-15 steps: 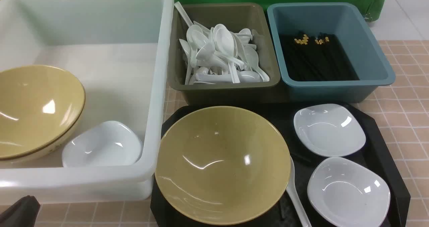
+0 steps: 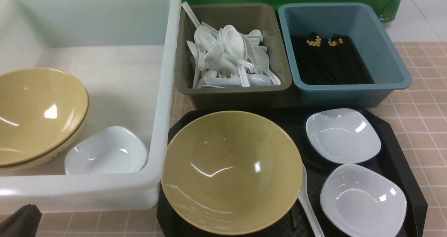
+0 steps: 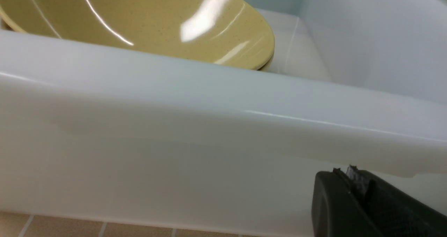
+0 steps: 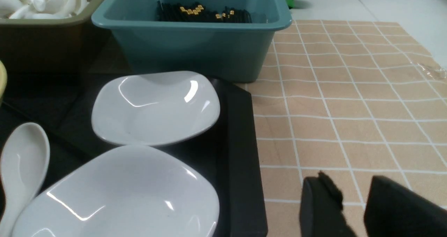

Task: On brown table put chopsticks spoon bowls plates into blue grey white boxes.
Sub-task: 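Grasp the large bowl on the tray by its rim, then place the tan bowl onto the bowl stack in the left bin with the left gripper, then reach for and grasp the small white dish on the black tray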

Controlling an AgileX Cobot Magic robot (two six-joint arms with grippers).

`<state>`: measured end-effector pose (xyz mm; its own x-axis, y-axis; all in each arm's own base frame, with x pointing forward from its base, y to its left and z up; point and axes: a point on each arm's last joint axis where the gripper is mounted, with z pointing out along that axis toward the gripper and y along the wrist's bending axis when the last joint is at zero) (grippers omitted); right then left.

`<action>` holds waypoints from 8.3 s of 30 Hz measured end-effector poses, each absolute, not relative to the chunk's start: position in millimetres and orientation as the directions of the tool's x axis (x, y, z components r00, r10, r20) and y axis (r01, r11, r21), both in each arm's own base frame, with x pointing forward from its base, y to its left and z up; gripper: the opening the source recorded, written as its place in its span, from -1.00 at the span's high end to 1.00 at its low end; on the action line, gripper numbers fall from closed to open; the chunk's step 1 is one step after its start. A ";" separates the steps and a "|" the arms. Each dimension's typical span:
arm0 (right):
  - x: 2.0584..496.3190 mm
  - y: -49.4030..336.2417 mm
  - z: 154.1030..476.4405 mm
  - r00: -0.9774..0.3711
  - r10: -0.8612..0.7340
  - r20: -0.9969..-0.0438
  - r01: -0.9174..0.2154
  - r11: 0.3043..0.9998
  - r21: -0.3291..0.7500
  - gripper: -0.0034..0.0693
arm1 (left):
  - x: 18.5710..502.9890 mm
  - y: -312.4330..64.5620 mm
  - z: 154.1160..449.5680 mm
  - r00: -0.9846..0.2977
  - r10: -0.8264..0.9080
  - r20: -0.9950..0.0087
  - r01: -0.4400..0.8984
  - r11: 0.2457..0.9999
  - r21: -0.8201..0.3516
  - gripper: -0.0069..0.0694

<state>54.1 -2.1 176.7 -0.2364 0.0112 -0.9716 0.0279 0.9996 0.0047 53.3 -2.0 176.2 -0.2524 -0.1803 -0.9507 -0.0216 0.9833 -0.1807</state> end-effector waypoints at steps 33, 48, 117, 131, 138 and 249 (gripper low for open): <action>54.1 -2.1 177.0 -0.234 0.011 -0.972 0.028 1.000 0.005 0.25 | 54.3 -0.2 179.0 -0.212 -0.090 -0.973 -0.014 0.996 -0.089 0.81; 39.8 2.9 250.5 0.560 0.225 -0.797 -0.154 0.974 0.167 0.25 | 35.0 -1.0 256.9 0.639 -0.103 -0.762 0.077 0.995 -0.069 0.81; 85.9 27.5 253.6 -0.502 -0.145 -0.853 -0.327 0.944 0.032 0.80 | 207.6 -329.8 247.9 -0.552 0.644 -0.530 0.834 0.414 -0.364 0.81; 86.4 27.4 254.2 -0.496 -0.141 -0.857 -0.324 0.946 0.032 0.78 | 275.6 -267.7 281.9 -0.519 0.747 -0.415 0.812 0.582 0.033 0.22; 87.3 26.8 255.4 -0.484 -0.137 -0.865 -0.317 0.948 0.028 0.77 | 307.5 -254.0 247.4 -0.608 0.724 -0.325 0.711 0.679 0.183 -0.26; 260.1 45.3 170.6 -0.843 -0.451 -0.293 -0.495 0.863 0.097 -0.38 | 45.6 -9.7 298.6 -0.415 0.213 -0.885 0.256 0.960 0.111 0.81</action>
<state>260.1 45.3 170.6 -0.8431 -0.4507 -0.2934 -0.4953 0.8633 0.0972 45.6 -9.7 298.6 -0.4150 0.2128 -0.8846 0.2556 0.9604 0.1112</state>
